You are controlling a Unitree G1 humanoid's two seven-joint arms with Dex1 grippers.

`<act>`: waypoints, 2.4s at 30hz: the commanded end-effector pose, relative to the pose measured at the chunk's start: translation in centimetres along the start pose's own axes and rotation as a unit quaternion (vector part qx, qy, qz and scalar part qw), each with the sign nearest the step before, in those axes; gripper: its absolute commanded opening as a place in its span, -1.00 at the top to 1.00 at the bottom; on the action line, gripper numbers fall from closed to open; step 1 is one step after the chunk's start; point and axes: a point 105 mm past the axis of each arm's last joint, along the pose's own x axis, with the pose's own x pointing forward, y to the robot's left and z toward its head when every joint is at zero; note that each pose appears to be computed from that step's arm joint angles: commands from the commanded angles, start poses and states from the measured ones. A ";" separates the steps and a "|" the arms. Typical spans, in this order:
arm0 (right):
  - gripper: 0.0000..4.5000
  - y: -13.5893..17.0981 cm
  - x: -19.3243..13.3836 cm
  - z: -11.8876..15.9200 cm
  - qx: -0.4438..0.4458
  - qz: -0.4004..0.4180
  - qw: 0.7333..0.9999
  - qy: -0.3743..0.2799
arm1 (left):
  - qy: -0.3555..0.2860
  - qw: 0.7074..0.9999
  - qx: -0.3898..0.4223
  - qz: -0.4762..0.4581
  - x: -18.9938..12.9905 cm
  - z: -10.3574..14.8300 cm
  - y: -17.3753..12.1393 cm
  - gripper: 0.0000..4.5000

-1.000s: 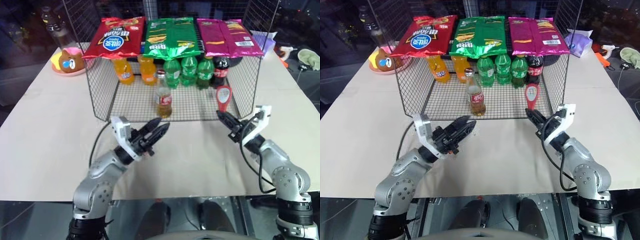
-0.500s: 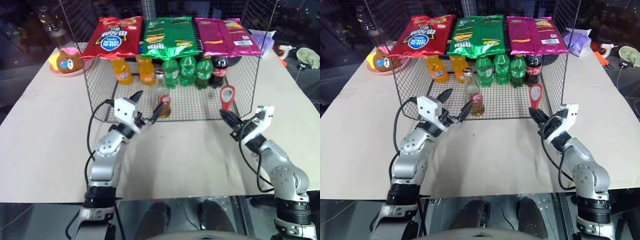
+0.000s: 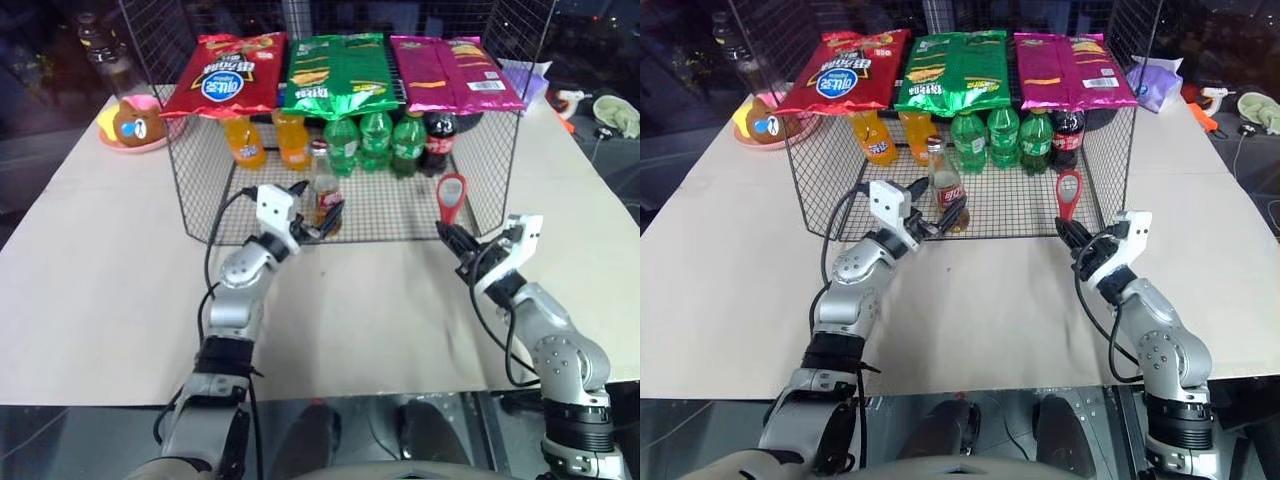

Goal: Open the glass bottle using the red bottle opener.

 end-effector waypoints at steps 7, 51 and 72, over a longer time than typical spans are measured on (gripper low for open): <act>1.00 1.5 0.0 0.7 -0.020 0.021 0.999 -0.021 | -0.035 0.999 0.019 -0.002 1.9 1.4 0.8 -0.93; 1.00 0.4 0.3 2.3 -0.073 0.012 0.997 -0.028 | -0.025 0.995 0.016 -0.092 -3.5 1.9 -7.7 -0.24; 1.00 0.4 0.5 1.8 -0.082 0.023 0.996 -0.010 | -0.081 0.992 0.044 -0.084 -4.5 5.3 -7.9 -0.97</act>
